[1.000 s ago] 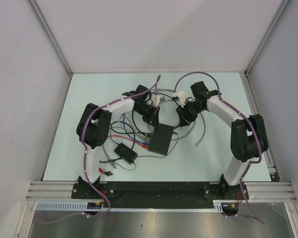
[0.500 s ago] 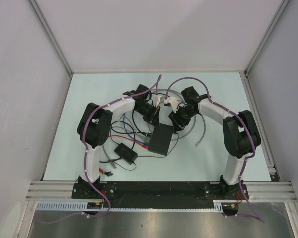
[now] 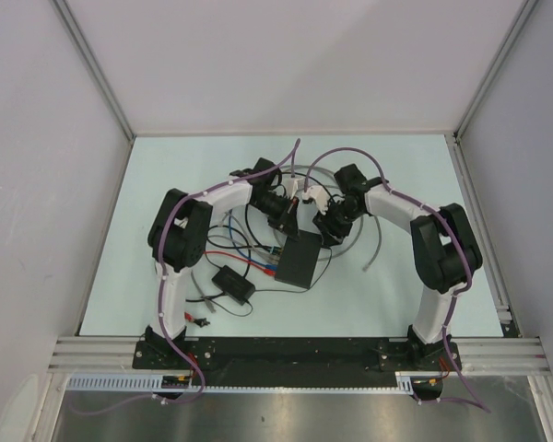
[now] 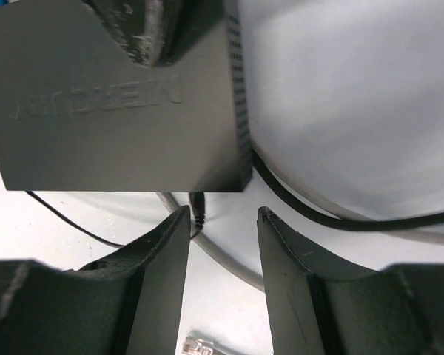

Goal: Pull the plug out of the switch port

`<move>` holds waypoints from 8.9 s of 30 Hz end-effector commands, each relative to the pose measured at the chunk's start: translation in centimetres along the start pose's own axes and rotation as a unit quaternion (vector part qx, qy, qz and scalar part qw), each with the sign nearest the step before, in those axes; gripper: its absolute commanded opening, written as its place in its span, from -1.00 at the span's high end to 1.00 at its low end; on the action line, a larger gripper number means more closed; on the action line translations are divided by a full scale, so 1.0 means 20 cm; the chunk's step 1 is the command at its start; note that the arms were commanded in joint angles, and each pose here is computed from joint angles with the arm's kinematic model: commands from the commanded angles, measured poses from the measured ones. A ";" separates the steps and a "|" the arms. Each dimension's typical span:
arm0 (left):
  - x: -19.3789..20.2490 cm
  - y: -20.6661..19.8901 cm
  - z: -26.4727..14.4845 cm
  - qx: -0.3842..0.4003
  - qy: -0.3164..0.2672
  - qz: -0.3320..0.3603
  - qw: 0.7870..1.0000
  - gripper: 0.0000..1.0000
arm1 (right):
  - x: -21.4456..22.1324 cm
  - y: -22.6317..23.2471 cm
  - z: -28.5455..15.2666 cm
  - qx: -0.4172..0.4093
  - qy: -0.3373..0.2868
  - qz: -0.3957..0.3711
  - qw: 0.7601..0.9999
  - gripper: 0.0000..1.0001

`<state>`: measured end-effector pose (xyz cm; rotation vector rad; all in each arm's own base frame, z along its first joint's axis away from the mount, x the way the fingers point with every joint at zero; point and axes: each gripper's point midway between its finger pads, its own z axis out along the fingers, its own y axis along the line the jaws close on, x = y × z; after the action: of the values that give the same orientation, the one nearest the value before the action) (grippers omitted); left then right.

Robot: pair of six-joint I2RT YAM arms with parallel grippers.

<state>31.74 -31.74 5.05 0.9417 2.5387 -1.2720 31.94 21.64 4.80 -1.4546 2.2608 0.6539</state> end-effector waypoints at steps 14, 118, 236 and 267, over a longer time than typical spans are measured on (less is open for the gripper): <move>0.25 0.20 0.09 -0.003 0.059 -0.049 0.997 1.00 | -0.06 0.08 -0.02 0.002 -0.039 -0.090 0.995 -0.01; 0.27 0.33 0.08 -0.066 0.082 -0.023 0.994 1.00 | 0.20 -0.07 -0.03 0.204 0.098 -0.063 0.972 1.00; -0.04 -0.49 -0.23 0.082 -0.105 0.162 0.978 1.00 | -0.46 0.02 -0.47 0.055 -0.251 0.238 0.937 -0.93; 0.23 -0.32 -0.38 -0.023 -0.038 0.261 0.964 -0.14 | -0.27 -0.19 -0.59 0.102 -0.235 0.287 0.923 -0.99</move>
<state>23.99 -23.13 12.33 1.3634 2.1308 -1.0344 35.46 18.27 15.46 -0.4537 2.2937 0.8351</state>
